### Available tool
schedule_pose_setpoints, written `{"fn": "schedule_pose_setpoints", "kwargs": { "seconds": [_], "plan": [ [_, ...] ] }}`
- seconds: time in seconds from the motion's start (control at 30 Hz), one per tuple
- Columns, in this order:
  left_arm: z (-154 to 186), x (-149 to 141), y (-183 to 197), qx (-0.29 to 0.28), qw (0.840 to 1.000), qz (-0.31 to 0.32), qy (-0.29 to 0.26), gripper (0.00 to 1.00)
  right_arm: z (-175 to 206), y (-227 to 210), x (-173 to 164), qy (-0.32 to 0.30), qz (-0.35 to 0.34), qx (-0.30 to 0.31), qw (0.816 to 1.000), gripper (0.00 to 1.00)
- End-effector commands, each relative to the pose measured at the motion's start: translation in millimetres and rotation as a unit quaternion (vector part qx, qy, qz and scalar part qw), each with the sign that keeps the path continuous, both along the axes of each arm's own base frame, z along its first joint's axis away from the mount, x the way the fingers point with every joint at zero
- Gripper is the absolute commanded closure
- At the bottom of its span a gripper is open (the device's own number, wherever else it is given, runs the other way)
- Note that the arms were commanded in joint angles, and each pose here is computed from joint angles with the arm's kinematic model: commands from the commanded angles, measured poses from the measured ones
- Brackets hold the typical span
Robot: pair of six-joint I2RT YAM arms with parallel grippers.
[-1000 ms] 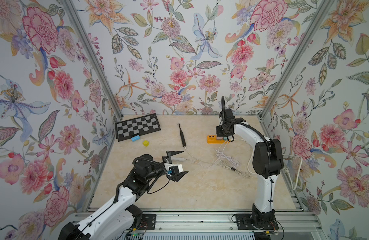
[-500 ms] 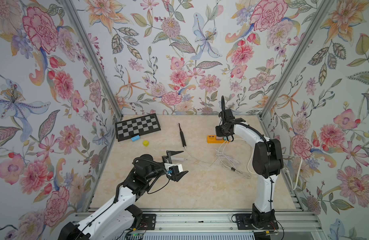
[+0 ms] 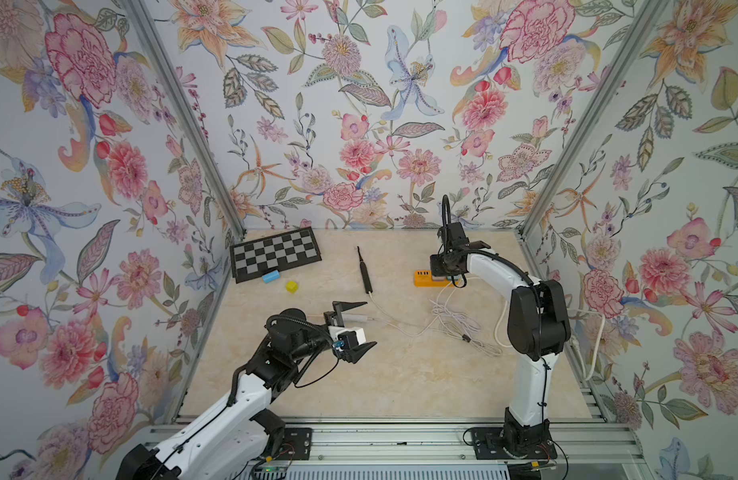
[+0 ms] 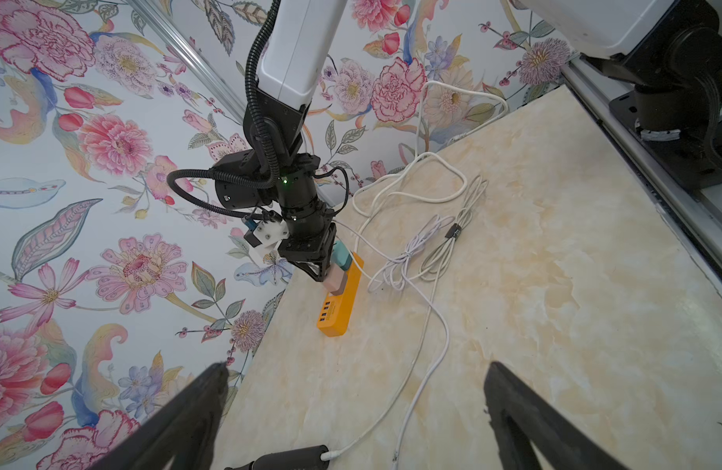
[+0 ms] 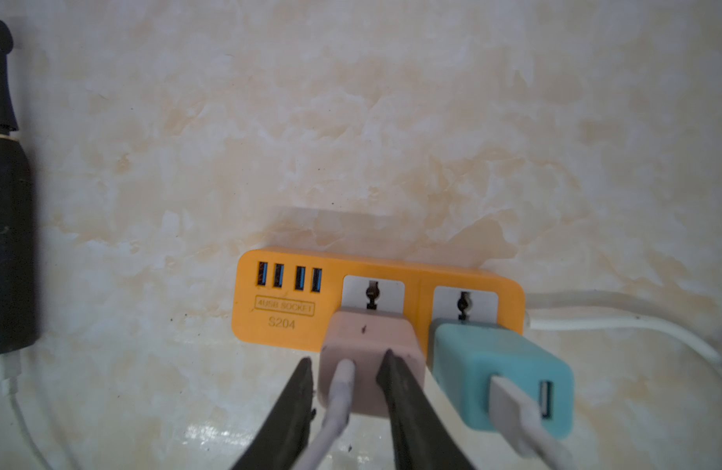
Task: Charge the electric toothbrush
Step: Insert the plug into the socket, then reset both arms
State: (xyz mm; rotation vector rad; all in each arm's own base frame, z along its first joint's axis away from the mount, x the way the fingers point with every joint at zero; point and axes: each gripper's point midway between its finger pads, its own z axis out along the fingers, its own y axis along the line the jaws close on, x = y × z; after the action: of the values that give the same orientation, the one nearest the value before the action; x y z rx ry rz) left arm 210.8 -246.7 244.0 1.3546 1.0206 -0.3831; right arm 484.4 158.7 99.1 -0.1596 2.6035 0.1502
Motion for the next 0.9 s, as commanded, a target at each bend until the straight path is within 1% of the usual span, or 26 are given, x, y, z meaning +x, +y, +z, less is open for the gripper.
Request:
{"fn": "schedule_pose_setpoints", "kwargs": {
  "seconds": [0.0,0.07,0.17,0.27,0.33,0.4,0.43,0.47,0.5,0.57,0.63,0.67,0.7,0.73,0.77,0.8,0.83,0.87],
  "plan": [
    [5,-1,1,-0.008,1.0,-0.003,-0.007,0.01,-15,27,-57,0.09,0.018,0.047,0.995,0.51],
    [5,-1,2,-0.007,1.0,-0.001,-0.009,0.01,-7,39,-61,0.08,0.023,0.081,0.993,0.43],
    [3,-1,1,-0.006,1.0,-0.003,-0.007,0.01,-3,50,-69,0.092,0.029,0.125,0.987,0.41],
    [3,-1,0,-0.006,1.0,-0.005,-0.003,0.01,4,59,-80,0.111,0.034,0.176,0.978,0.33],
    [3,0,0,-0.005,1.0,-0.004,-0.002,0.01,11,61,-84,0.116,0.033,0.197,0.973,0.25],
    [2,1,1,-0.004,1.0,-0.002,-0.001,0.01,25,60,-84,0.109,0.032,0.22,0.969,0.1],
    [1,1,1,-0.003,1.0,-0.001,-0.001,0.01,33,60,-83,0.104,0.028,0.232,0.967,0.06],
    [1,2,1,-0.003,1.0,0.0,0.0,0.01,39,64,-85,0.107,0.03,0.251,0.962,0.05],
    [1,3,1,-0.004,1.0,0.004,0.004,0.01,43,70,-90,0.116,0.035,0.268,0.956,0.0],
    [9,11,4,-0.025,0.999,0.03,0.026,0.01,55,93,-106,0.131,0.067,0.295,0.944,0.0],
    [30,31,11,-0.078,0.991,0.091,0.066,0.01,76,119,-124,0.123,0.118,0.306,0.937,0.0],
    [46,46,20,-0.117,0.979,0.141,0.09,0.01,93,132,-131,0.105,0.147,0.311,0.933,0.0],
    [62,64,36,-0.17,0.957,0.205,0.117,0.01,113,138,-135,0.075,0.168,0.311,0.932,0.0],
    [70,79,54,-0.217,0.929,0.266,0.138,0.01,131,137,-133,0.039,0.174,0.309,0.934,0.0],
    [73,92,81,-0.269,0.887,0.34,0.159,0.01,148,129,-128,-0.006,0.166,0.299,0.94,0.0],
    [70,100,106,-0.305,0.849,0.4,0.163,0.01,162,112,-121,-0.055,0.146,0.279,0.947,0.0],
    [64,103,125,-0.319,0.823,0.445,0.151,0.01,170,92,-114,-0.1,0.121,0.251,0.955,0.0],
    [54,103,147,-0.32,0.799,0.493,0.123,0.01,174,59,-104,-0.152,0.076,0.202,0.964,0.0]
  ]
}}
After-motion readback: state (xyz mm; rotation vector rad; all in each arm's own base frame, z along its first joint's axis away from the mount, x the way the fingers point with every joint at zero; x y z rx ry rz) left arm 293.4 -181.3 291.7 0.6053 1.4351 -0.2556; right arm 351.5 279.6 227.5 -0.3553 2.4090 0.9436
